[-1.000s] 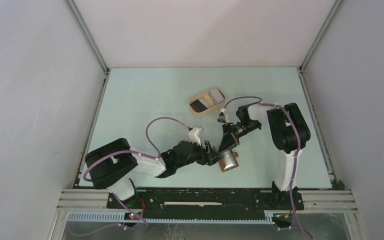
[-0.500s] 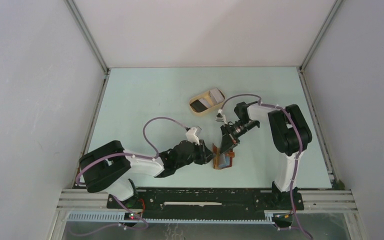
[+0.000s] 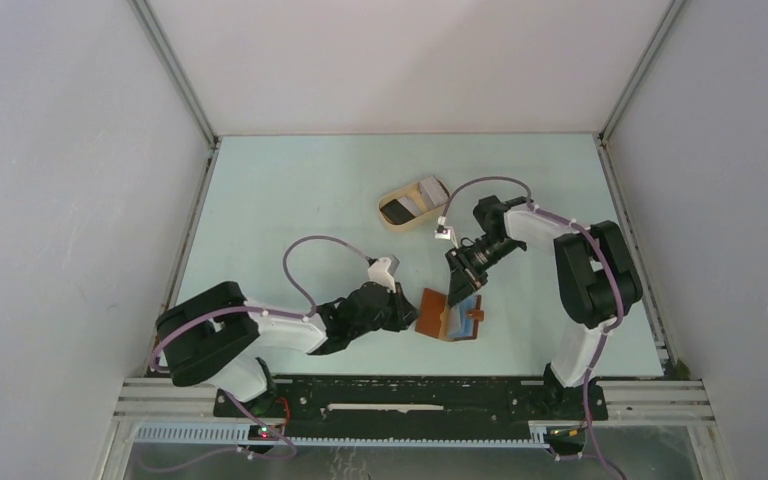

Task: Put the credit cards into the card holder
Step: Open the card holder at the center of the board.

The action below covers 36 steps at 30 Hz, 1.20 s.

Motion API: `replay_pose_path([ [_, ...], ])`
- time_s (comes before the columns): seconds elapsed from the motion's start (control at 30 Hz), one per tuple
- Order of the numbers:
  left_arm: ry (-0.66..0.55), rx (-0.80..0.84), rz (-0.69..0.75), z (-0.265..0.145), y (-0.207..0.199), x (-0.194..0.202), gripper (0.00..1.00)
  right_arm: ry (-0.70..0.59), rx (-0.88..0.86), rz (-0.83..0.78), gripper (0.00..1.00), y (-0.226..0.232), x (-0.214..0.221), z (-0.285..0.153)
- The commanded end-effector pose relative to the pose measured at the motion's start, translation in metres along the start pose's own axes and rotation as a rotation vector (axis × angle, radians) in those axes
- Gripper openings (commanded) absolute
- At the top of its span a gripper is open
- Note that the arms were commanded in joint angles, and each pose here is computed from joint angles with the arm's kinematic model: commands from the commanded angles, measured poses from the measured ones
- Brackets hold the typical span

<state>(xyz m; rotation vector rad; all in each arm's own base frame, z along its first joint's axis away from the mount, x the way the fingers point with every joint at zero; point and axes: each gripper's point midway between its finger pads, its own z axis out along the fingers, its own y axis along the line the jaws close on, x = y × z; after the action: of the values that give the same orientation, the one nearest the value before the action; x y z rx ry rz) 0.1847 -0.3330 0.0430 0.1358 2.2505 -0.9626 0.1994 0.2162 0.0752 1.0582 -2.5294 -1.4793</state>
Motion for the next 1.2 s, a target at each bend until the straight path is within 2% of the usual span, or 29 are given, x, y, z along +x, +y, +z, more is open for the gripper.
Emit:
replay_pose_path([
  [0.0, -0.081, 0.010, -0.002, -0.010, -0.005, -0.019, 0.00, 0.026, 0.091, -0.183, 0.28, 0.004, 0.009, -0.017],
  [0.23, -0.126, 0.015, -0.016, -0.021, -0.006, -0.028, 0.00, -0.030, 0.051, -0.351, 0.28, 0.031, 0.008, -0.029],
  [0.37, -0.123, 0.000, -0.024, -0.022, -0.001, -0.025, 0.00, -0.067, 0.078, -0.500, 0.29, 0.040, 0.014, -0.033],
  [0.43, -0.121, -0.002, -0.029, -0.022, 0.000, -0.024, 0.00, -0.074, 0.100, -0.643, 0.29, 0.039, 0.026, -0.031],
  [0.53, -0.121, -0.001, -0.034, -0.024, 0.002, -0.022, 0.00, -0.051, 0.146, -0.996, 0.31, 0.032, 0.049, -0.024],
  [0.6, -0.123, 0.003, -0.032, -0.025, 0.002, -0.022, 0.00, -0.039, 0.199, -1.177, 0.43, 0.024, 0.058, -0.020],
  [0.67, -0.124, 0.012, -0.028, -0.026, 0.001, -0.021, 0.00, -0.036, 0.260, -1.251, 0.48, 0.017, 0.057, -0.020],
  [0.73, -0.125, 0.022, -0.022, -0.027, -0.001, -0.021, 0.00, -0.013, 0.286, -1.276, 0.48, 0.011, 0.057, -0.020],
  [0.9, -0.136, 0.046, -0.019, -0.032, -0.003, -0.021, 0.00, 0.141, 0.325, -1.262, 0.38, -0.014, 0.065, -0.013],
  [1.17, -0.139, 0.071, -0.017, -0.034, -0.005, -0.017, 0.00, 0.254, 0.378, -1.249, 0.39, -0.033, 0.064, -0.005],
])
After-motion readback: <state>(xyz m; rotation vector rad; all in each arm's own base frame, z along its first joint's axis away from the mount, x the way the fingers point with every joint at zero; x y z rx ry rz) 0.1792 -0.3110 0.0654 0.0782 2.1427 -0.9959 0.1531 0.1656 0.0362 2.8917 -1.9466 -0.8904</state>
